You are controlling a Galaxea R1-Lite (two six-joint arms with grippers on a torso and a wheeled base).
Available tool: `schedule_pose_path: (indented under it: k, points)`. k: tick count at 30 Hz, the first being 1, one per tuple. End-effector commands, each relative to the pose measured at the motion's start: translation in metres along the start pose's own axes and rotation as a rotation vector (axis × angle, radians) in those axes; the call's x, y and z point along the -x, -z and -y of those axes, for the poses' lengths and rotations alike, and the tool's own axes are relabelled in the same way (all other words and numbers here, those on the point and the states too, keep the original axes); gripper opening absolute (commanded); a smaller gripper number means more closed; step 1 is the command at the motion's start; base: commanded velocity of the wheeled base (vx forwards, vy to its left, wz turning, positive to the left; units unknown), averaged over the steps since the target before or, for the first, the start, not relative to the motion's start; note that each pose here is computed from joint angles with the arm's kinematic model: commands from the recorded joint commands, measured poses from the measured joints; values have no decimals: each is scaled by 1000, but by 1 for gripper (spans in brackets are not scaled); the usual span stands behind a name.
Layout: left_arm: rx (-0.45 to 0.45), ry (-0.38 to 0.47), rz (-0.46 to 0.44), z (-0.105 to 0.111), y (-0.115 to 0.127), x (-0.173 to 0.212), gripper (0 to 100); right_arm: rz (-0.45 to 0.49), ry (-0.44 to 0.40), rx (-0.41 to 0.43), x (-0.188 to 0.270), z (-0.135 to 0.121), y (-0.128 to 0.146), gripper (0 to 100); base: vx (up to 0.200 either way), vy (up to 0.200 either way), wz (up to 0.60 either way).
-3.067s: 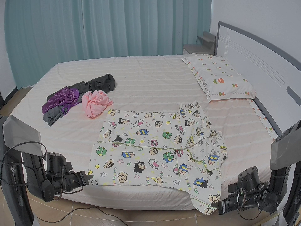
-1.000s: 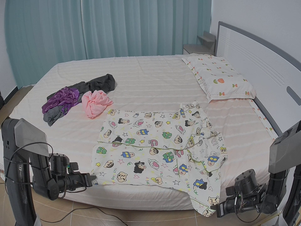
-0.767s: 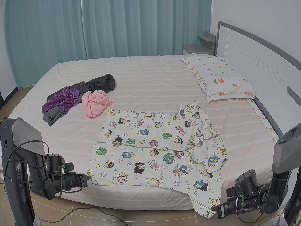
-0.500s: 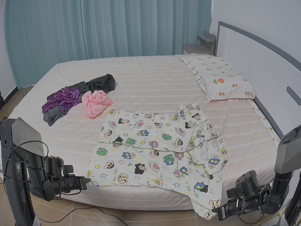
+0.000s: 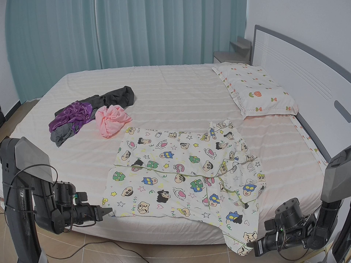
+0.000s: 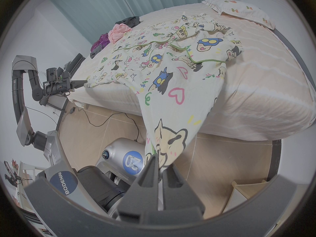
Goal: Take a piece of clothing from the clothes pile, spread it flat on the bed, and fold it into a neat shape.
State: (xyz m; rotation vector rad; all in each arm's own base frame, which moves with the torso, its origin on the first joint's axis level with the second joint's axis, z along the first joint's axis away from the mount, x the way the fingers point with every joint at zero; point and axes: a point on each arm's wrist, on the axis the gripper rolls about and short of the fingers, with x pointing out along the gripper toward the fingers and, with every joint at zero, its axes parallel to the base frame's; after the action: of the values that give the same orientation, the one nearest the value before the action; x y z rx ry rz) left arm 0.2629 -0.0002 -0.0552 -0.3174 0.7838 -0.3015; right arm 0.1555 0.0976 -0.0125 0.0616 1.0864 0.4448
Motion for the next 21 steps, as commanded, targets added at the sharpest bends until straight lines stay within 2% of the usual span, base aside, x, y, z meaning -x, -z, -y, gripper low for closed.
schedule_pose_path:
  k: [1, 7, 11, 16, 17, 21]
  points:
    - [-6, 5, 2, 1, -1, -2, 100, -18, 3, -2, 2, 1, 5, 0, 0, 0, 0]
    - [-37, 32, 1, 9, -2, -12, 100, -18, 3, -2, 2, 1, 5, 0, 0, 0, 0]
    - [-78, 65, -12, 23, -2, -26, 100, -14, 1, 1, 2, 1, 4, 0, 0, 0, 0]
    - [-81, 58, -15, 25, -2, -29, 100, -12, 0, 1, 2, 0, 4, 0, 0, 0, 0]
    - [-80, 58, -18, 25, -1, -29, 0, -11, -1, 3, 2, 0, 4, 0, 0, 0, 0]
    - [-75, 52, -25, 24, 1, -27, 0, -11, -1, 3, 2, 0, 4, 0, 0, 0, 0]
